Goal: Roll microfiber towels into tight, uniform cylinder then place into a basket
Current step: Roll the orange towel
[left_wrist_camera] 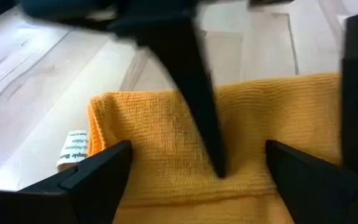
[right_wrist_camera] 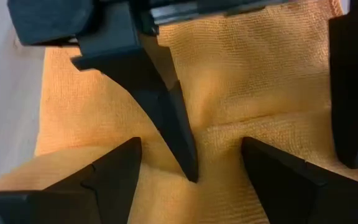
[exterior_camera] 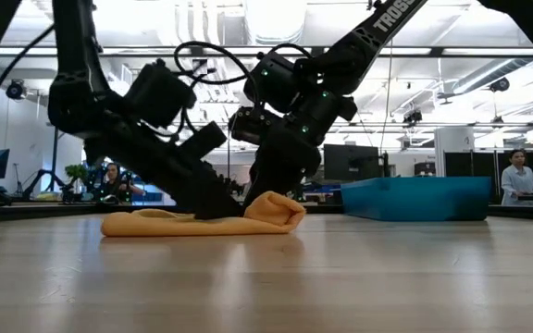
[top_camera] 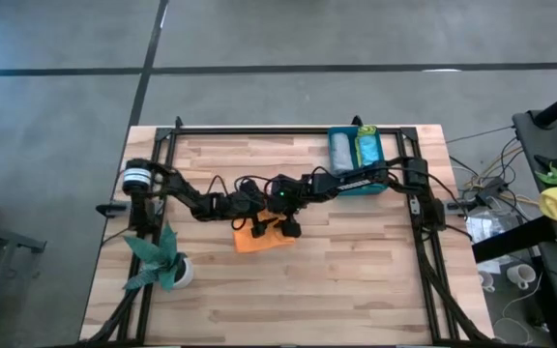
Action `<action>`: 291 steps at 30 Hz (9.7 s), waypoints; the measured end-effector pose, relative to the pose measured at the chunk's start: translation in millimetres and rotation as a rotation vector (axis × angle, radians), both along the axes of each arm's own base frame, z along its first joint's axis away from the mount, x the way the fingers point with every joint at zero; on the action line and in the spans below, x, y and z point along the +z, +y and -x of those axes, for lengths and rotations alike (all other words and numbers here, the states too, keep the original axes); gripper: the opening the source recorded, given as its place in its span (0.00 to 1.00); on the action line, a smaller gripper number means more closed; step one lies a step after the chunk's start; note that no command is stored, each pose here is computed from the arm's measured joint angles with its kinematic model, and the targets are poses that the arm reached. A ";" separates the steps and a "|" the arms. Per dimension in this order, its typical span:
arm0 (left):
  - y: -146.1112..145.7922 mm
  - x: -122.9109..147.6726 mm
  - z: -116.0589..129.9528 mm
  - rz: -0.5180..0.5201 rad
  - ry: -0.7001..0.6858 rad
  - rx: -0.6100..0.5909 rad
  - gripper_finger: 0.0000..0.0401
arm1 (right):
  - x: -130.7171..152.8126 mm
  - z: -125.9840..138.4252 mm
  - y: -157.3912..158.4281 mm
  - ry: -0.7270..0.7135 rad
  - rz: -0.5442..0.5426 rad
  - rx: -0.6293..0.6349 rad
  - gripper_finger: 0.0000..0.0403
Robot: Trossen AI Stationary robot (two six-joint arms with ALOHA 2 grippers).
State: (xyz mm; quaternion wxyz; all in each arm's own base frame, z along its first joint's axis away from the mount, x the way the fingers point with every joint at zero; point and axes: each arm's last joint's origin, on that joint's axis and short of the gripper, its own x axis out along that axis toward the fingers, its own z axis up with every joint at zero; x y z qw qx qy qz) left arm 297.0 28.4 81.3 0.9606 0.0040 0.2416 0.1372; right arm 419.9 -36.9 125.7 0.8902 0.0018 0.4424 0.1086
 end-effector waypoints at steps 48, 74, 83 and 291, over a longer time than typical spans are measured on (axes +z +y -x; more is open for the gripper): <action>0.4 23.1 5.1 -0.031 0.000 -0.025 0.88 | -21.5 57.2 -23.7 -0.064 0.109 0.081 0.70; -11.1 50.3 61.4 0.157 0.299 0.010 0.88 | -10.8 44.5 -24.9 -0.099 0.067 0.010 0.70; -11.2 38.8 58.9 0.168 0.349 0.003 0.88 | -1.7 35.8 -20.4 -0.135 0.059 0.007 0.69; -38.9 81.8 34.1 0.117 0.355 0.100 0.88 | -5.2 20.9 21.7 -0.038 0.065 -0.101 0.70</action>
